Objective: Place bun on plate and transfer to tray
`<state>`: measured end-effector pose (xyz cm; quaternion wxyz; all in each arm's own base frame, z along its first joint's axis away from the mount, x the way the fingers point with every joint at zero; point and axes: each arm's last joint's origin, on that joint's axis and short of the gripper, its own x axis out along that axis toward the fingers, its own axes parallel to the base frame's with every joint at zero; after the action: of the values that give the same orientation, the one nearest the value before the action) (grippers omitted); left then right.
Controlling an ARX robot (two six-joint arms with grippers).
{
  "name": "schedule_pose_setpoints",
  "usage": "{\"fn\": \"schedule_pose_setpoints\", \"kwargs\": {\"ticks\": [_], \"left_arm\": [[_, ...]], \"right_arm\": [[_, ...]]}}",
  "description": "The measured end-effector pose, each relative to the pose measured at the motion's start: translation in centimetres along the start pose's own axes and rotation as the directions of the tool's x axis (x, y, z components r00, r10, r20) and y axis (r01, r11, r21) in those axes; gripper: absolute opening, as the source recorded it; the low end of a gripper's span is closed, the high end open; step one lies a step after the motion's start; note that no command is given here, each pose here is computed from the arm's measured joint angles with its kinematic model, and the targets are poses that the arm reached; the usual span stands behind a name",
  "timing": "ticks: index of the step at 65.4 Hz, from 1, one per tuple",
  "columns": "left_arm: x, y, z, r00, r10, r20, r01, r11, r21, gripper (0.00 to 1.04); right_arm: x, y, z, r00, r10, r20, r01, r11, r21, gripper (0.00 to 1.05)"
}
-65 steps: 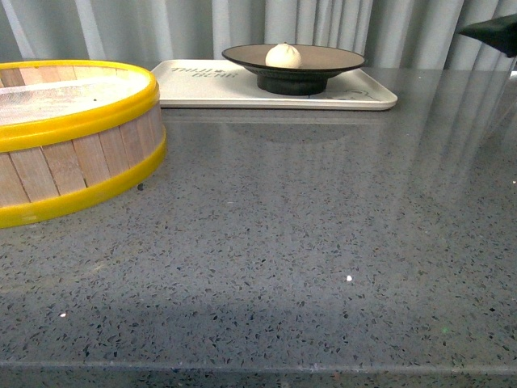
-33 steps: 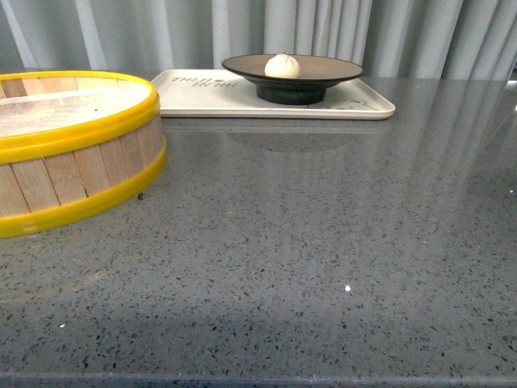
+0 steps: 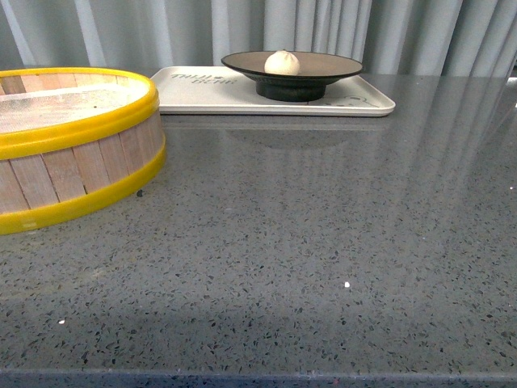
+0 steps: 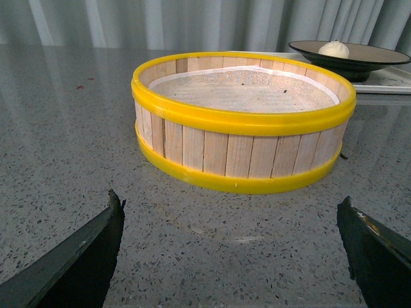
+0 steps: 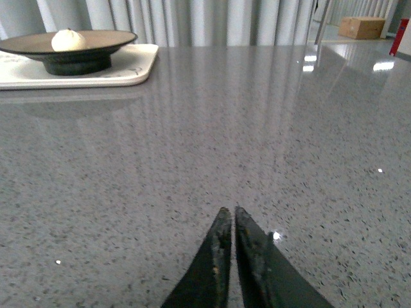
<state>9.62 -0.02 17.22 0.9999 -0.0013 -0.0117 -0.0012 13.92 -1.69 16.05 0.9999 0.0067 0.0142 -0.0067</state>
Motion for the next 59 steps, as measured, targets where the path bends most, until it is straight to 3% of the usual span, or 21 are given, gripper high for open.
{"fn": "schedule_pose_setpoints", "kwargs": {"ticks": [2, 12, 18, 59], "left_arm": [[0.0, 0.0, 0.0, 1.000, 0.000, 0.000, 0.000, 1.000, 0.000, 0.98], [0.0, 0.0, 0.0, 1.000, 0.000, 0.000, 0.000, 1.000, 0.000, 0.98], [0.0, 0.0, 0.0, 1.000, 0.000, 0.000, 0.000, 1.000, 0.000, 0.98], [0.0, 0.0, 0.0, 1.000, 0.000, 0.000, 0.000, 1.000, 0.000, 0.98]], "right_arm": [[-0.2, 0.2, 0.2, 1.000, 0.005, 0.010, -0.005, 1.000, -0.005, 0.01], [-0.8, 1.0, 0.5, 0.999, -0.021, 0.025, 0.021, 1.000, -0.009, 0.02], [-1.3, 1.6, 0.6, 0.999, 0.016, 0.030, -0.016, 1.000, -0.010, 0.02], [-3.0, 1.6, 0.6, 0.999, 0.011, 0.036, -0.011, 1.000, -0.010, 0.02]]}}
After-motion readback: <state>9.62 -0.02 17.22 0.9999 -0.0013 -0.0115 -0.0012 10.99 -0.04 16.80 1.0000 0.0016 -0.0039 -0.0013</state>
